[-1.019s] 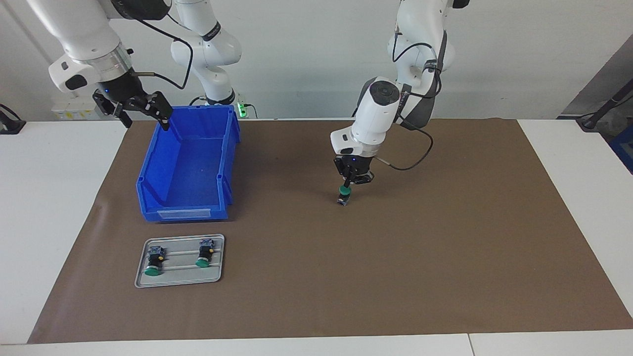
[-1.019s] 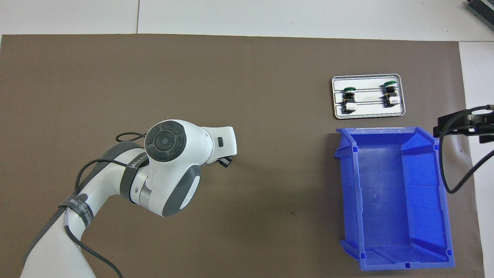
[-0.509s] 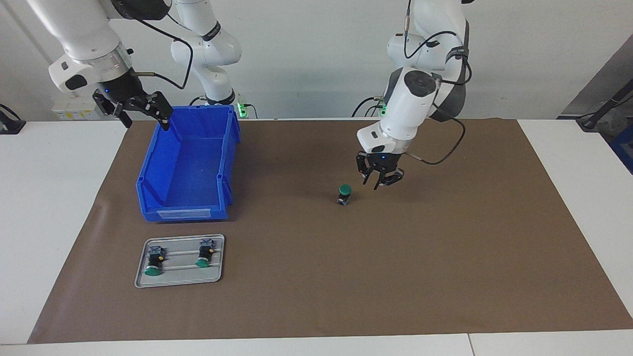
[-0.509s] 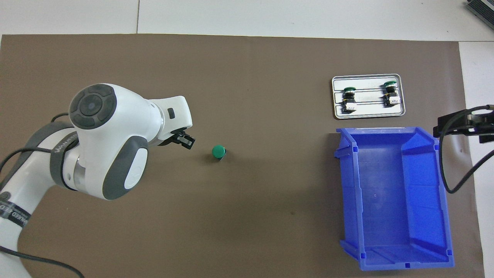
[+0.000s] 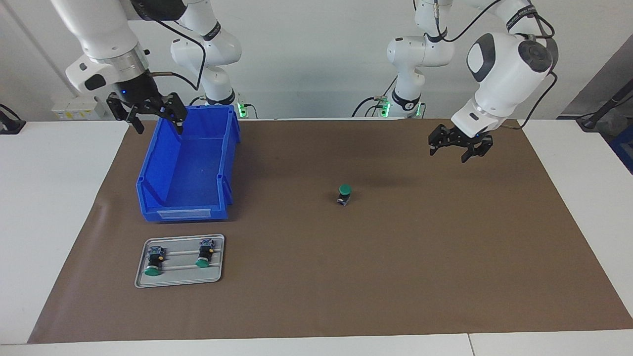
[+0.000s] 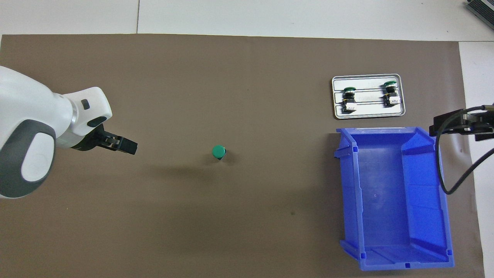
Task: Place and press button with both arms
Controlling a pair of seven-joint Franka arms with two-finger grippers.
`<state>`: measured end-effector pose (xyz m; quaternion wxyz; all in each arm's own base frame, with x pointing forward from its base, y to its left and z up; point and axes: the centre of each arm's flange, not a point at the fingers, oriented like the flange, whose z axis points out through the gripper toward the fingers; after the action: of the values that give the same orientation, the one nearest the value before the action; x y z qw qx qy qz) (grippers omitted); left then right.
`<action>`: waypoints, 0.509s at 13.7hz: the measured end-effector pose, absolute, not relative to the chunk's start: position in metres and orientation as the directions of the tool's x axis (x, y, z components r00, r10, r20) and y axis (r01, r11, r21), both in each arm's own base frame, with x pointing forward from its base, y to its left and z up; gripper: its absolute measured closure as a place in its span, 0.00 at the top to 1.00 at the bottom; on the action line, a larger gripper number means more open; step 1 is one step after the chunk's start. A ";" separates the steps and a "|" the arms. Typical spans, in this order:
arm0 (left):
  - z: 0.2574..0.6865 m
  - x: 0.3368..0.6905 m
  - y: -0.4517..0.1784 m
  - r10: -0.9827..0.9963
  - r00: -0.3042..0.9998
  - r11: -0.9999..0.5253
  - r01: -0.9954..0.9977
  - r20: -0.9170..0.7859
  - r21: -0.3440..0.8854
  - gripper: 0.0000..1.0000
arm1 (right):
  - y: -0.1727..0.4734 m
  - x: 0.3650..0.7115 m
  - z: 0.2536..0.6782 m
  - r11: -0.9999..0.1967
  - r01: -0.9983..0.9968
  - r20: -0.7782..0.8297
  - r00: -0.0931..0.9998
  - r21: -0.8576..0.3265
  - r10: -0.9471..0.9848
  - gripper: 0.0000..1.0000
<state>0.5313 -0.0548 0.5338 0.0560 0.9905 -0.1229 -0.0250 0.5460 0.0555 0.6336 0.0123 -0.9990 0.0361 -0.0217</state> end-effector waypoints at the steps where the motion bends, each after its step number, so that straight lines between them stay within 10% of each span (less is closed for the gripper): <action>1: 0.550 0.534 -0.047 -0.236 0.971 -0.966 -0.232 -0.027 0.110 1.00 | 0.087 0.547 0.627 -0.995 -0.091 0.050 0.994 -0.032 -0.093 1.00; 7: 0.617 0.564 -0.035 -0.233 0.972 -0.971 -0.232 -0.015 0.062 1.00 | 0.279 0.568 0.558 -0.954 -0.287 0.084 0.952 -0.083 -0.294 1.00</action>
<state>0.5637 -0.0353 0.6173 0.0301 0.9926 -0.1170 -0.0110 0.5681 0.2787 0.5577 0.0347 -0.9874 0.1470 -0.0477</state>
